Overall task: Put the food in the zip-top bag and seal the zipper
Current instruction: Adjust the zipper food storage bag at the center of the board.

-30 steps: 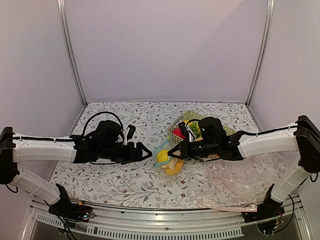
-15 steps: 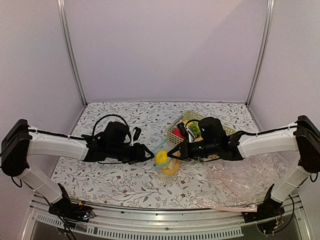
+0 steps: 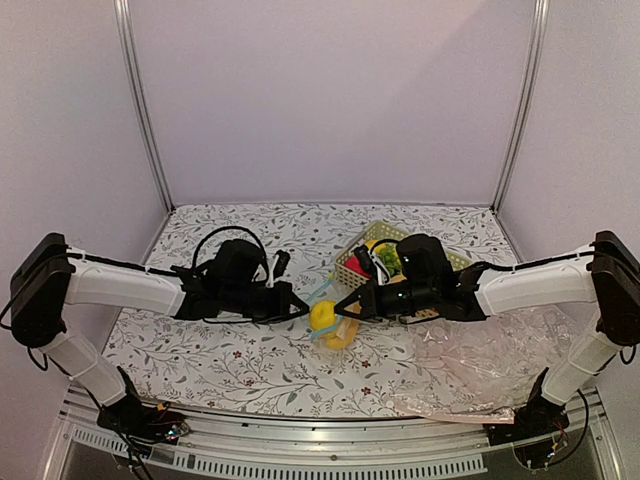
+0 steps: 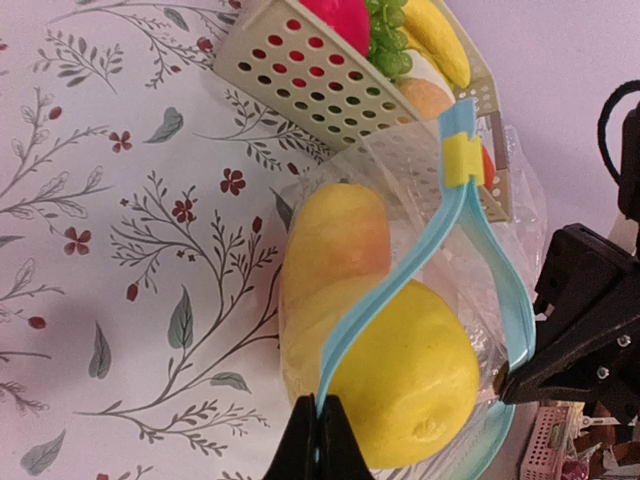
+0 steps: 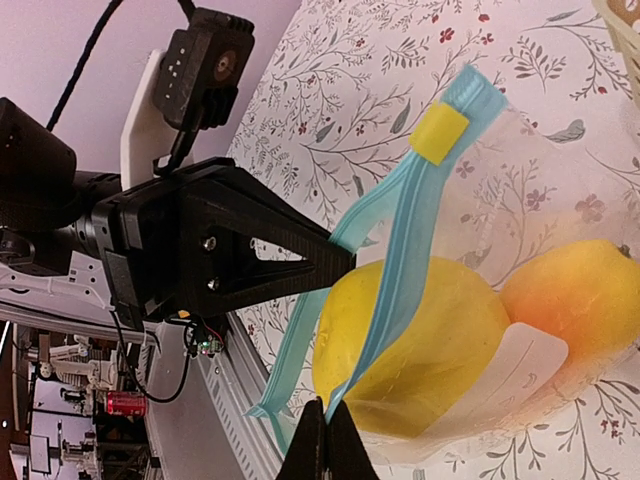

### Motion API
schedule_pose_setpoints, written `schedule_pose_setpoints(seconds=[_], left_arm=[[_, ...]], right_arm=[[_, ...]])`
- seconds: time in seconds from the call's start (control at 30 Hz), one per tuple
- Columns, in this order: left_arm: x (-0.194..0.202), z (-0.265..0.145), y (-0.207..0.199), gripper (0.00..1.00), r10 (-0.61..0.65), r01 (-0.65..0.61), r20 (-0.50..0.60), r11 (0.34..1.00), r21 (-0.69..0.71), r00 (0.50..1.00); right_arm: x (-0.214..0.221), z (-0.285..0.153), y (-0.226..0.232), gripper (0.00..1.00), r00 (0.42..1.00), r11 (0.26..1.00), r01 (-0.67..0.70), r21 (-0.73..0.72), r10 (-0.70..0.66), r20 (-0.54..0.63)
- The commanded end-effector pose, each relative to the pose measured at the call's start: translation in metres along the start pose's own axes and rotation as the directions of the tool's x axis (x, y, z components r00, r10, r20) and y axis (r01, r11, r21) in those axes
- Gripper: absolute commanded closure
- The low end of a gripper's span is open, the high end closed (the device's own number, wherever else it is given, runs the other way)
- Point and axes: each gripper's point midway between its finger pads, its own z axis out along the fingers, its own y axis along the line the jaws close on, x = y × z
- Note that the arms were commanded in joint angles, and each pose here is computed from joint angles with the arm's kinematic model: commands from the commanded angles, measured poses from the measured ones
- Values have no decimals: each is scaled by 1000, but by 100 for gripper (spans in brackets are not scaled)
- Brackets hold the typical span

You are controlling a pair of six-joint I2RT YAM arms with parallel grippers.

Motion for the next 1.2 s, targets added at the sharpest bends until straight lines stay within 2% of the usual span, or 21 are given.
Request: schedule_pose_setpoints(seconds=[0.0, 0.07, 0.2, 0.37, 0.6, 1.17], left_arm=[[-14, -7, -12, 100, 22, -23, 33, 999, 31, 999], [-17, -11, -19, 100, 38, -40, 42, 998, 50, 998], [-27, -28, -42, 100, 99, -107, 88, 990, 94, 991], [-24, -34, -59, 100, 193, -199, 64, 976, 92, 979], [-2, -11, -57, 100, 227, -226, -39, 974, 17, 973], [11, 17, -60, 100, 182, -182, -68, 983, 2, 981]], right_arm=[[-5, -5, 1, 100, 999, 1000, 25, 15, -26, 28], [-9, -7, -5, 100, 999, 998, 23, 62, -26, 40], [-8, -18, -33, 100, 999, 962, 26, 270, -31, 12], [-12, -32, -37, 100, 997, 933, 72, 351, -77, 1], [-11, -21, -26, 100, 993, 934, 115, 338, -111, -31], [-6, 17, -14, 100, 995, 957, 95, 275, -82, -55]])
